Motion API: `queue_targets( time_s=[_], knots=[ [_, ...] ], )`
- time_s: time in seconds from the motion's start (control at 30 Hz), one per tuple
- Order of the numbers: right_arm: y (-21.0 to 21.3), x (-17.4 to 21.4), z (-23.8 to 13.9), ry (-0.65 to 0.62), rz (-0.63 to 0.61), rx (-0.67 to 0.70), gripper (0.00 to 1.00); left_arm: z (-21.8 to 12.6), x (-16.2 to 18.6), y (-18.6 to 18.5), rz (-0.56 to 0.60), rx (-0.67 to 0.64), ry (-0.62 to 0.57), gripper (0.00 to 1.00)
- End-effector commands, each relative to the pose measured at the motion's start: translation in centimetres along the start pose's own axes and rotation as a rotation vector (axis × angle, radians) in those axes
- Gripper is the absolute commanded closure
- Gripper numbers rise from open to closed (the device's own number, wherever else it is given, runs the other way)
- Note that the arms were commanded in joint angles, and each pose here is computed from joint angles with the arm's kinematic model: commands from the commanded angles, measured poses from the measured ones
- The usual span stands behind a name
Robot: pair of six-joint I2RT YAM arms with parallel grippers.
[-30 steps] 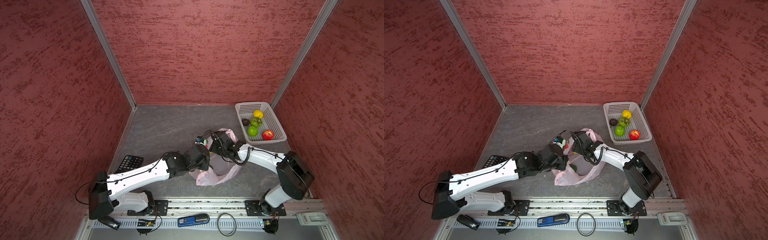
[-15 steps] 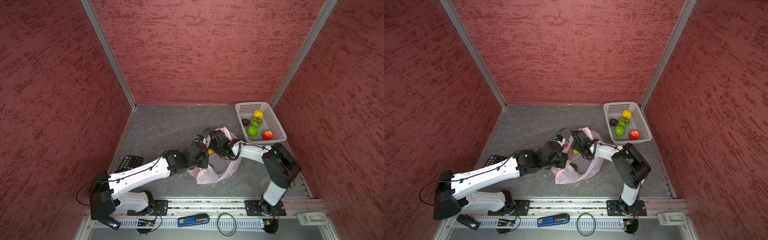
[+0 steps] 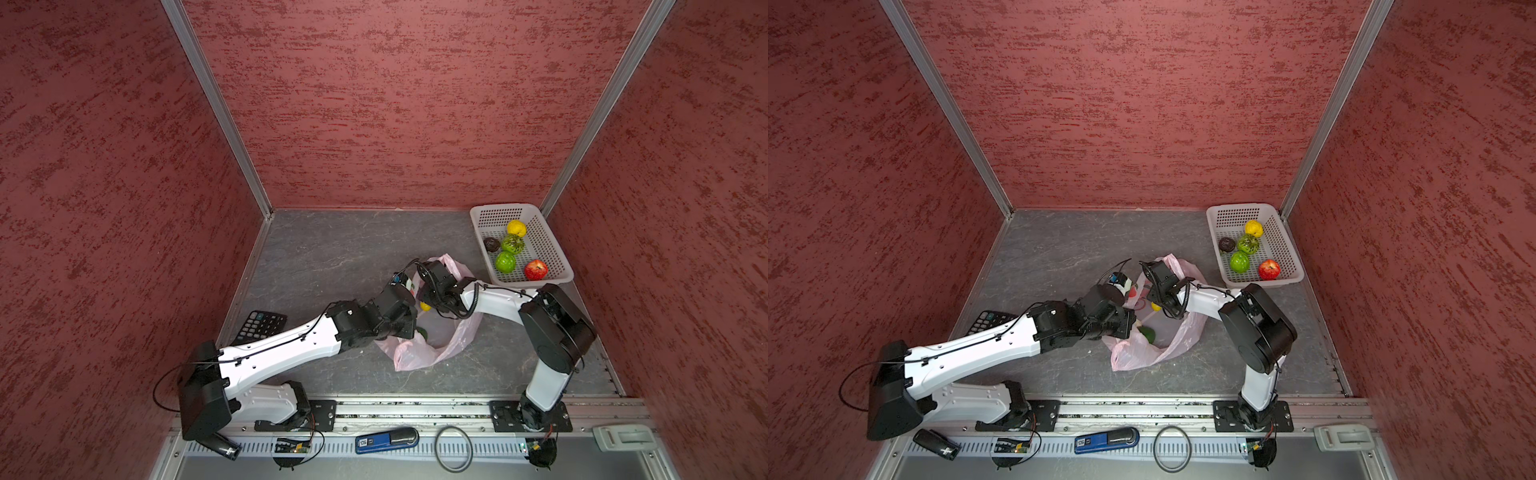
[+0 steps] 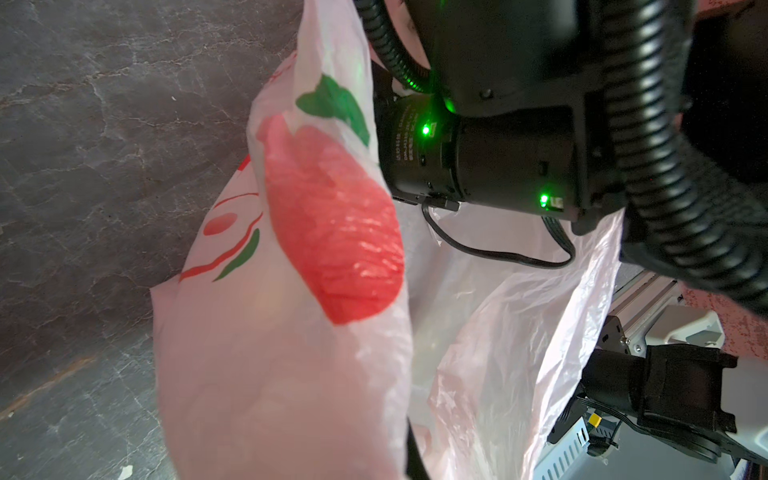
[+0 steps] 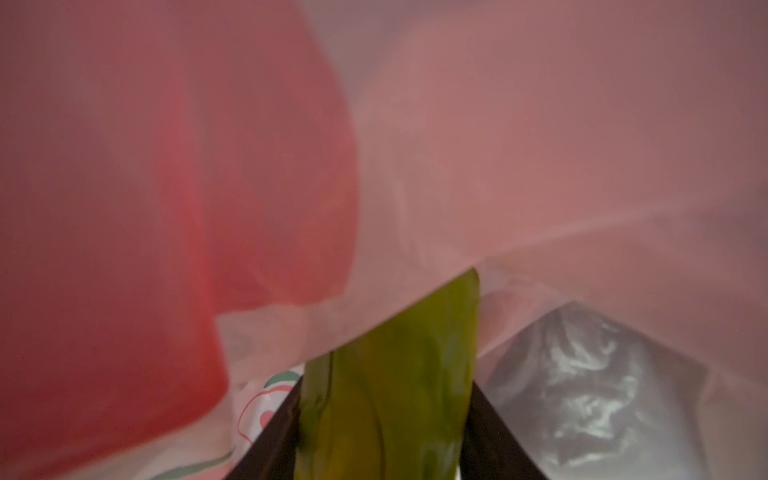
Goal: Untie the knot of the plastic bag and take out the fruit
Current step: 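Lower the right gripper and close it on the yellow-green papaya, then lift the papaya out of the pink bag with the right gripper toward the basket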
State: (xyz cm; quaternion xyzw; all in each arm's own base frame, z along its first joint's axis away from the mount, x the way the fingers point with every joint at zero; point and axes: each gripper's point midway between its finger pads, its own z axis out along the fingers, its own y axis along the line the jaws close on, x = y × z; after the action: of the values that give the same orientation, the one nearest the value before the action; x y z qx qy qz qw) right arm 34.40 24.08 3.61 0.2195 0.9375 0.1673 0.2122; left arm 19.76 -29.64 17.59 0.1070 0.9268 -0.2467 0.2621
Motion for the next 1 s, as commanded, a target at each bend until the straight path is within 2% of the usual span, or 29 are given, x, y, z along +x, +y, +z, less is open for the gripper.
queue_targets(
  time_s=[0.0, 0.3, 0.57, 0.83, 0.97],
  knots=[
    [0.7, -1.1, -1.8, -0.039, 0.013, -0.034, 0.55, 0.1, -0.2, 0.2, 0.009, 0.003, -0.011, 1.0],
    [3.5, 1.3, -5.8, 0.062, -0.085, -0.212, 0.57, -0.2, -1.2, 0.9, 0.006, -0.016, -0.047, 1.0],
    [2.8, 3.8, -10.4, 0.105, -0.166, -0.243, 0.57, -0.7, -2.3, 1.6, 0.01, -0.028, -0.073, 1.0],
    [2.0, 4.9, -12.2, 0.136, -0.202, -0.241, 0.56, -0.8, -2.6, 1.6, 0.019, -0.023, -0.074, 1.0],
    [2.4, 5.7, -13.9, 0.164, -0.259, -0.275, 0.56, -0.8, -2.7, 1.5, 0.019, -0.024, -0.076, 1.0]
  ],
)
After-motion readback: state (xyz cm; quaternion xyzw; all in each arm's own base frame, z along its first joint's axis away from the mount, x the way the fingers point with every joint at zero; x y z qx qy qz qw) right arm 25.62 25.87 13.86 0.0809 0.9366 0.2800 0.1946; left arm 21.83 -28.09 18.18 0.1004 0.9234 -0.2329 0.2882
